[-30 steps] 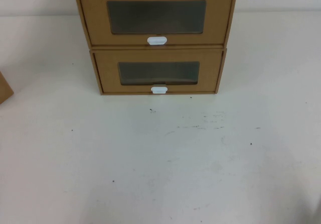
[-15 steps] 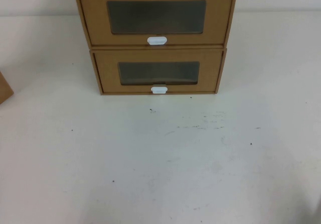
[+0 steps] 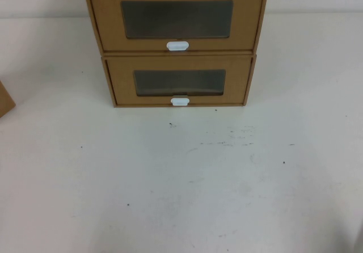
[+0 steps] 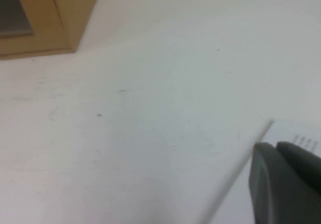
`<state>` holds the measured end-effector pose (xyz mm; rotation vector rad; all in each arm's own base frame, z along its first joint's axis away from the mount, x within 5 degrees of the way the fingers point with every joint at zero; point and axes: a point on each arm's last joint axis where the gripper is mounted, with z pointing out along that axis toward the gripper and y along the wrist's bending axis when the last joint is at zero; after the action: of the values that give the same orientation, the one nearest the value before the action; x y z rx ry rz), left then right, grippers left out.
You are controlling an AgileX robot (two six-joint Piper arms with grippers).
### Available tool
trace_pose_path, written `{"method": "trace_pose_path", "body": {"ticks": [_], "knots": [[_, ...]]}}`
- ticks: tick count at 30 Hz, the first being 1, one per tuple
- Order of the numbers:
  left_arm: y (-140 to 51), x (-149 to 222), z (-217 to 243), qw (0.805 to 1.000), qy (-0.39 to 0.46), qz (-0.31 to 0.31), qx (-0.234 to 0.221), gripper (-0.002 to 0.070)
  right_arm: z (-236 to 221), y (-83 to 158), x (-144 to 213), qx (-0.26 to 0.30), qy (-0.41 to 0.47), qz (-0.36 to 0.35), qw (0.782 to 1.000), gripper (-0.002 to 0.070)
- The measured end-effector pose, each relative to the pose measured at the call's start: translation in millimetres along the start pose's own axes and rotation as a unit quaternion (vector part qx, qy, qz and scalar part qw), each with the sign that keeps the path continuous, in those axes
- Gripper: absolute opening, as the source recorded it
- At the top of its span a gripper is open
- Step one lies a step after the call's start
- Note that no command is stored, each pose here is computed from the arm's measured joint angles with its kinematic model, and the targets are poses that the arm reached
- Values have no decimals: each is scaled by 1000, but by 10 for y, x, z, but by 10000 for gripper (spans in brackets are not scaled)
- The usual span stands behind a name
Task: Open the shoe box
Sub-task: 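Pull the top drawer of the cardboard box fully open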
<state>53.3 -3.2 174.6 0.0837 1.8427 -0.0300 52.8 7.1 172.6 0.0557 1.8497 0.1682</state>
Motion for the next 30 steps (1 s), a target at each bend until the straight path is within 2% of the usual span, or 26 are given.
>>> {"method": "trace_pose_path", "body": {"ticks": [2,3,5,6,7,9,11,13,15,26,28,30], "knots": [[3,-13,0,1000,-7,1,-2,-6,0,24,0,-13,0,35,999,-18],[-3,-20,2,1000,-13,-19,2,-6,-1,36,-2,-20,0,54,998,-18],[-27,-60,-1,994,-33,-105,18,-6,-3,78,-11,-43,-1,117,992,-18],[-41,-89,-4,984,-47,-169,31,-6,-5,98,-17,-54,-1,147,988,-18],[-50,-118,-8,970,-59,-232,42,-6,-9,125,-28,-70,-2,190,979,-18],[-51,-170,-16,945,-83,-311,57,-6,-21,183,-62,-107,-3,288,952,-18],[-34,-229,-29,929,-114,-347,63,-6,-34,225,-105,-137,-7,373,918,-18],[-17,-273,-41,920,-140,-359,64,-6,-40,234,-130,-148,-12,410,900,-18],[-9,-291,-47,917,-151,-363,65,-6,-41,232,-137,-148,-15,415,897,-18],[-11,-288,-46,913,-148,-375,67,-6,-36,232,-102,-140,-6,364,921,-18],[-26,-307,-39,924,-123,-358,63,-6,-36,237,-95,-141,-6,330,933,-18],[-56,-436,-57,950,-68,-301,57,-6,-37,240,-91,-142,-7,308,941,-18]]}}
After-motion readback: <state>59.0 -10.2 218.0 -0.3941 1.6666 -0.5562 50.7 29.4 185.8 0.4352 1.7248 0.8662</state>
